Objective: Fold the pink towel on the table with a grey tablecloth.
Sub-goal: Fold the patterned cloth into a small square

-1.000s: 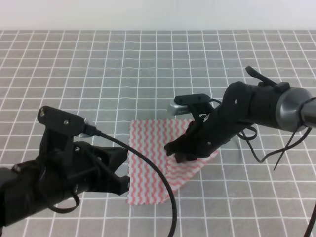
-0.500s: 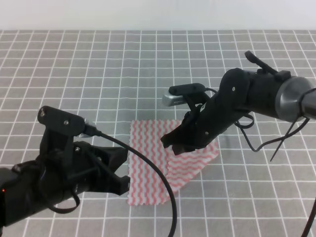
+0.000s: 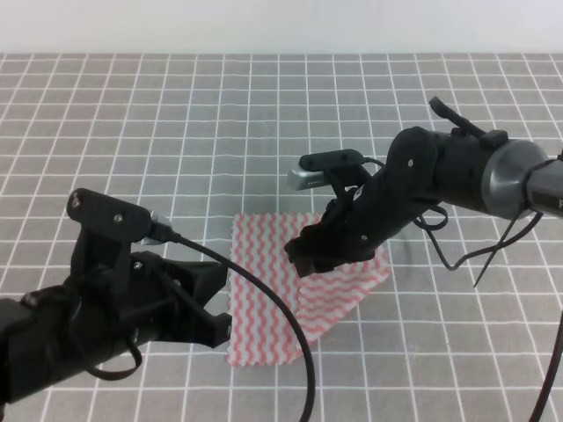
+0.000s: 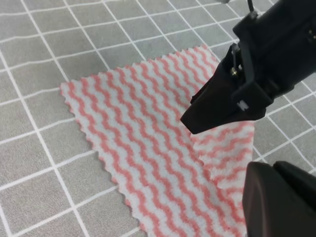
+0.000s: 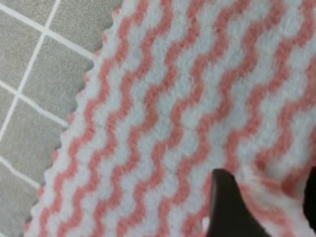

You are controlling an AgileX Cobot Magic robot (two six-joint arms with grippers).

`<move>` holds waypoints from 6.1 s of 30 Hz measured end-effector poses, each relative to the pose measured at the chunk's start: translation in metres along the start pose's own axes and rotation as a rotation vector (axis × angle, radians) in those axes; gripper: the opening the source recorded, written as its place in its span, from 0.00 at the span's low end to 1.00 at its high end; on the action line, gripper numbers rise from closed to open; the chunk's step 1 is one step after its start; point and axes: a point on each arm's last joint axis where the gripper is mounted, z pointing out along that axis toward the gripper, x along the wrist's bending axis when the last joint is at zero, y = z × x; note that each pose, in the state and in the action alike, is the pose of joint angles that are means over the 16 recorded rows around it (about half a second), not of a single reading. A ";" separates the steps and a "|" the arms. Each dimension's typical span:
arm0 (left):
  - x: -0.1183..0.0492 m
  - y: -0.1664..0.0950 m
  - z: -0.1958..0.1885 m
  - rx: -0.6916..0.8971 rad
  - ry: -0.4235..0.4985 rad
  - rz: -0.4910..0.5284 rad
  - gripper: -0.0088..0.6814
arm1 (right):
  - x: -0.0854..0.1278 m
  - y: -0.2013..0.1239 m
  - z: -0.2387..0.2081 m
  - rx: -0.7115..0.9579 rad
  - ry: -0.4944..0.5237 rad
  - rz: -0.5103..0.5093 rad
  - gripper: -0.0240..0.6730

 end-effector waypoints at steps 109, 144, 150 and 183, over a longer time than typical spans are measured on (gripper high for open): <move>0.017 -0.051 0.068 0.324 -0.044 0.414 0.61 | 0.009 0.020 -0.038 -0.022 -0.046 0.011 0.02; 0.019 -0.048 0.080 0.337 -0.043 0.493 0.61 | 0.007 0.020 -0.039 -0.023 -0.045 0.017 0.02; 0.021 -0.053 0.083 0.357 -0.043 0.493 0.59 | 0.006 0.020 -0.039 -0.023 -0.044 0.020 0.02; 0.021 -0.047 0.093 0.348 -0.060 0.562 0.01 | -0.003 0.022 -0.041 -0.029 -0.046 0.048 0.02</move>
